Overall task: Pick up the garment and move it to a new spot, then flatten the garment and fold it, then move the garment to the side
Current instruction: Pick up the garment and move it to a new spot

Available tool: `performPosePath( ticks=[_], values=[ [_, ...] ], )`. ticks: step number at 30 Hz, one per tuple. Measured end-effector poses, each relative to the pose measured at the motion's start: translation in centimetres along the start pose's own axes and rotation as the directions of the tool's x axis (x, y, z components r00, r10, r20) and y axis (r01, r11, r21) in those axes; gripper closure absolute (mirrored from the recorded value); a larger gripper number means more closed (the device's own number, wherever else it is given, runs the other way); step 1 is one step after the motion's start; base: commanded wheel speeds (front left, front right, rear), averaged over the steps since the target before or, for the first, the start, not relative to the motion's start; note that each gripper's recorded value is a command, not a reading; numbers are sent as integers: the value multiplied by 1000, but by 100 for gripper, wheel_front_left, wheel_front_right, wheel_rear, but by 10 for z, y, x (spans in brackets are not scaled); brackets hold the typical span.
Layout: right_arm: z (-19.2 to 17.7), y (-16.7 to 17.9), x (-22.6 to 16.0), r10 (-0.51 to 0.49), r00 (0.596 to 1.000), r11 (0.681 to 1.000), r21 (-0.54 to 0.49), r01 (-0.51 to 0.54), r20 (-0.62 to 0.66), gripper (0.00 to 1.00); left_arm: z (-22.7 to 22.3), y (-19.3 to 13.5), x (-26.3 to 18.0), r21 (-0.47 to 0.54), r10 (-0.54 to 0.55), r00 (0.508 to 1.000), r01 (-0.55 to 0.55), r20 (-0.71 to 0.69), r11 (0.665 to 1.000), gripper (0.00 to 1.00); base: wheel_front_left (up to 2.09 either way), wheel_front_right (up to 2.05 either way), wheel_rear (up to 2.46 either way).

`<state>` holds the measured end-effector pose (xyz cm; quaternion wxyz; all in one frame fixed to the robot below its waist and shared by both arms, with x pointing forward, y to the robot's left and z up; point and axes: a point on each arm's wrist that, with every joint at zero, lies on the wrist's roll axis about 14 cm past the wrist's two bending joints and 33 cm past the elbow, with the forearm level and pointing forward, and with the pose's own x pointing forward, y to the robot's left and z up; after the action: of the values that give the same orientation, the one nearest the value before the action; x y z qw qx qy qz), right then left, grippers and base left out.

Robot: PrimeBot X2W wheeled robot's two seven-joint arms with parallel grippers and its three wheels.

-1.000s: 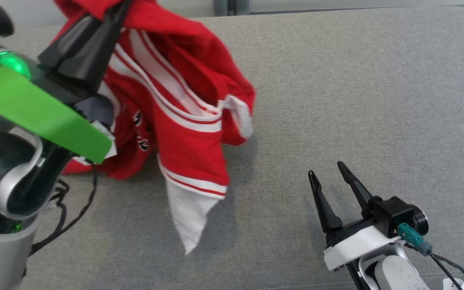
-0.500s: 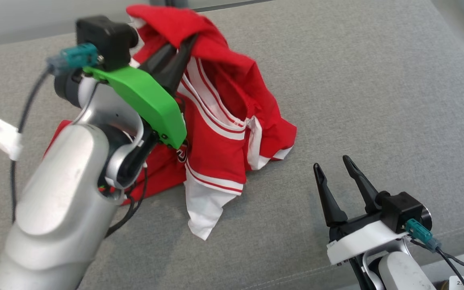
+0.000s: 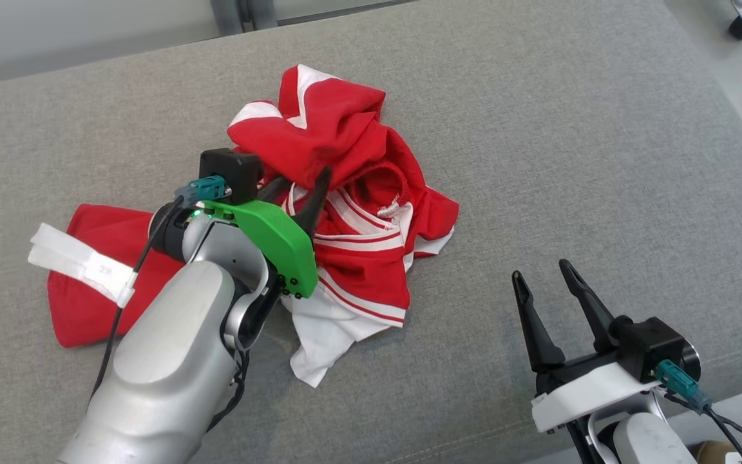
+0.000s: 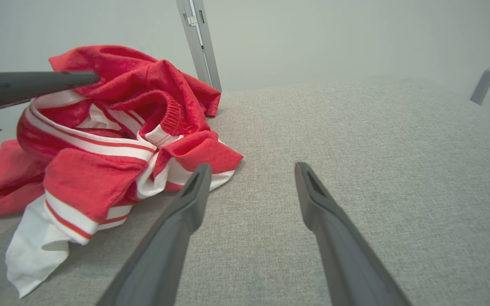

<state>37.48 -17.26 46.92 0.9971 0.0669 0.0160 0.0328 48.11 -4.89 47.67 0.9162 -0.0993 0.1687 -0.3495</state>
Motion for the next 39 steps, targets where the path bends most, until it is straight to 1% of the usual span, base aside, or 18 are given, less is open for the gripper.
performPosePath(
  ticks=[4,6,9,13,17,23,28,29,30,34,39],
  values=[
    [2,2,-2,7,1000,1000,-4,-7,7,0,4,-2,-12,-1,-1,1000,1,29,1000,0,0,0,0],
    [2,4,-4,10,1000,1000,-5,-10,8,0,-5,2,-25,-5,10,1000,-10,3,1000,0,0,0,0],
    [2,7,-4,21,1000,1000,-9,-20,8,0,-25,18,-47,-6,63,996,-63,-66,998,0,0,0,0],
    [2,14,-2,45,999,999,-12,-45,8,0,-35,41,-68,-13,149,985,-151,-90,988,0,0,0,0],
    [2,20,-1,63,998,998,-15,-63,8,0,-37,37,-70,-46,153,984,-157,-91,987,0,0,0,0],
    [-1,24,-1,77,997,997,-15,-77,0,0,-56,28,-63,-88,146,979,-159,-142,983,0,0,0,0],
    [-3,24,0,75,997,997,-16,-76,-7,0,-65,33,-56,-98,160,974,-177,-158,979,0,0,0,0],
    [-3,24,-1,76,997,997,-17,-76,-8,0,-64,36,-56,-90,172,975,-186,-144,979,29,0,0,0],
    [-3,24,-1,77,997,997,-19,-77,-9,0,-62,39,-56,-81,182,975,-194,-131,978,100,0,0,0],
    [-3,22,-6,67,998,998,-19,-67,-9,0,-51,39,-59,-76,159,983,-167,-94,983,100,0,0,0],
    [-8,21,-14,61,998,998,-13,-61,-25,0,-7,52,-87,-32,166,986,-166,22,986,100,0,0,0]
  ],
)
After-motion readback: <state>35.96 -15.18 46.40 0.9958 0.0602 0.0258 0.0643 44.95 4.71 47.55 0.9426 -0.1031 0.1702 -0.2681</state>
